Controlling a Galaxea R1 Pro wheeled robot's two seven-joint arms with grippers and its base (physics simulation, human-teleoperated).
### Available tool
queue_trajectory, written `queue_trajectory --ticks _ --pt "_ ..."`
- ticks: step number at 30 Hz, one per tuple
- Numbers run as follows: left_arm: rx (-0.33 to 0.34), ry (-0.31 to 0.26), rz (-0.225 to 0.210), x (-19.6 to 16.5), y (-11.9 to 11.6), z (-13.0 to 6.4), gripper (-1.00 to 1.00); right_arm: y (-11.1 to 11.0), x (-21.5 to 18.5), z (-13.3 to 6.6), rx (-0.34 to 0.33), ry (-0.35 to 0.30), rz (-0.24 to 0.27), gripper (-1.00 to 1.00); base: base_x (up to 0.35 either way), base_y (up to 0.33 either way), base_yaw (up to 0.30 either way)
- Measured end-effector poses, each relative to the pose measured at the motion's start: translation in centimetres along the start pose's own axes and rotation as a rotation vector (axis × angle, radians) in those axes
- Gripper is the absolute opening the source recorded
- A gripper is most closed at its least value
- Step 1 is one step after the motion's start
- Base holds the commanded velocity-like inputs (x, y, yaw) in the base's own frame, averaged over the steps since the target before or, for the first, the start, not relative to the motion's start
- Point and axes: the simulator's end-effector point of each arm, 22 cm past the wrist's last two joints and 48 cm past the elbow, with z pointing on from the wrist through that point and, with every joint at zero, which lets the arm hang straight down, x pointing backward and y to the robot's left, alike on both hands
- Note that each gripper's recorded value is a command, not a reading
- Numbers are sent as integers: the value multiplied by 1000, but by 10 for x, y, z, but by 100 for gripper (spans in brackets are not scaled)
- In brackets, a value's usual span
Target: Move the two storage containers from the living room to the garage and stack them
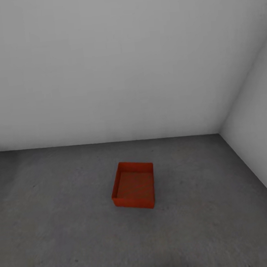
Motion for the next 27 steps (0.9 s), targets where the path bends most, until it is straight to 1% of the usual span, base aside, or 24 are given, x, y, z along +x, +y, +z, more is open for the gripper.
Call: queue_trajectory --ticks 27 --pt "10 -43 -8 -17 -1 -6 100 -2 -11 -5 4 -34 6 100 -2 0 1"
